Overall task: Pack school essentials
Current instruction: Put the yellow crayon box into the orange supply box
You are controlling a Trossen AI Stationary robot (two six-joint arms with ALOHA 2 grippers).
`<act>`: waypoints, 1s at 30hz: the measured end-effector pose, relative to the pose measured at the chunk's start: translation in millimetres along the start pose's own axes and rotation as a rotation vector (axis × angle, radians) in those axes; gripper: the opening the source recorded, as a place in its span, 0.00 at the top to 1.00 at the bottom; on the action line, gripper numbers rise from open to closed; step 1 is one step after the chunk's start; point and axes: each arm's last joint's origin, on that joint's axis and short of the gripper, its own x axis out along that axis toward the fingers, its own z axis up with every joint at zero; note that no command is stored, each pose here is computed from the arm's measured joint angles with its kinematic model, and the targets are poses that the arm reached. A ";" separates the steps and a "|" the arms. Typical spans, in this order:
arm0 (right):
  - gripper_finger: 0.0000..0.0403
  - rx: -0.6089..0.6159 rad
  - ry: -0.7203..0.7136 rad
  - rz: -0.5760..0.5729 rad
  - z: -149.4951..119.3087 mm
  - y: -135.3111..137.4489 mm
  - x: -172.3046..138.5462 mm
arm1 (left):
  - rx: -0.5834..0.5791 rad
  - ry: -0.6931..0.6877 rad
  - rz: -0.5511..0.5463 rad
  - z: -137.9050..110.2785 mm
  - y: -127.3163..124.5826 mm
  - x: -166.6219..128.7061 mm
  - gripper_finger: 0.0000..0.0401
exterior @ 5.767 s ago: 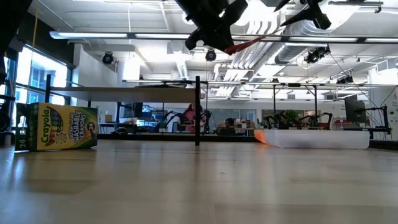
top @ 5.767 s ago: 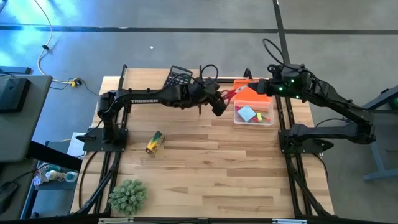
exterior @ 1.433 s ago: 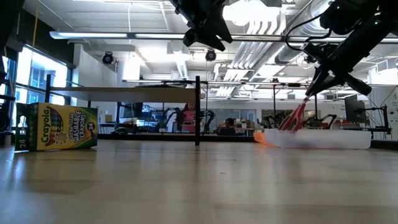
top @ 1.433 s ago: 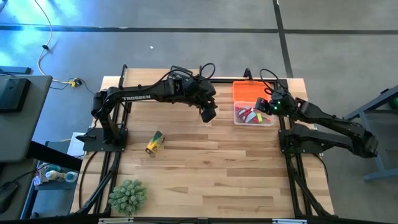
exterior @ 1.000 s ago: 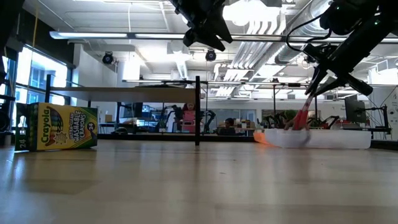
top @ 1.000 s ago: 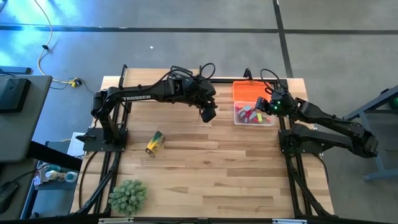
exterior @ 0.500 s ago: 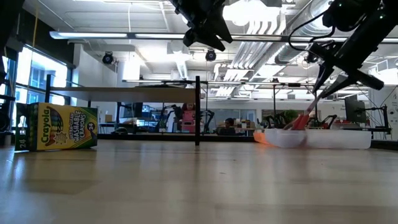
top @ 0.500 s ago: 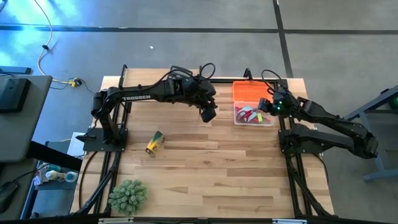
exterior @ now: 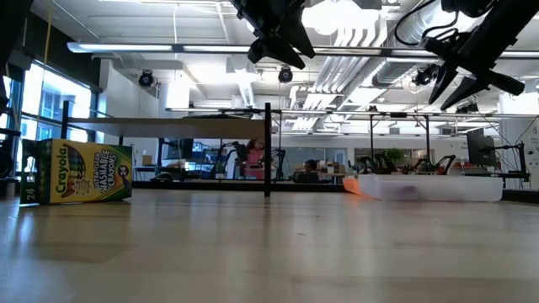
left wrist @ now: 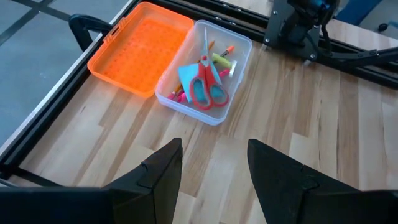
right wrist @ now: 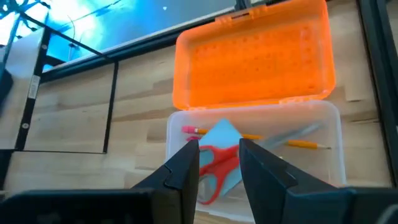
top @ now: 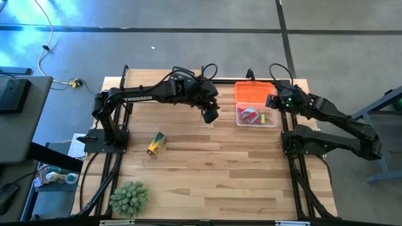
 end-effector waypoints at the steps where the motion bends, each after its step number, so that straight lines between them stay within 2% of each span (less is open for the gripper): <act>1: 0.74 -0.002 -0.002 0.005 0.8 0.8 -1.1 | -0.001 0.000 0.000 0.0 0.0 -0.1 0.58; 6: 0.74 -0.057 -0.018 0.061 6.9 7.7 -9.6 | -0.002 0.009 0.001 -0.8 0.0 0.0 0.58; 13: 0.74 -0.164 -0.046 0.258 17.6 25.1 -21.2 | -0.020 0.073 0.005 -6.3 -2.8 -15.7 0.58; 16: 0.74 -0.162 -0.010 0.254 16.6 26.0 -18.8 | -0.052 0.087 0.013 -7.5 -2.5 -23.4 0.58; 20: 0.74 -0.124 0.073 0.150 12.1 24.6 -6.1 | -0.118 0.085 0.030 -6.0 6.5 -22.6 0.58; 22: 0.74 -0.143 0.090 0.126 11.6 26.0 -0.9 | -0.158 0.094 0.028 -5.7 12.9 -22.4 0.58; 26: 0.74 -0.231 0.132 0.190 11.2 31.9 2.9 | -0.184 0.151 0.048 -11.0 16.7 -25.8 0.58; 30: 0.74 -0.301 0.147 0.291 11.6 36.0 -0.6 | -0.191 0.242 0.056 -20.8 8.3 -33.7 0.58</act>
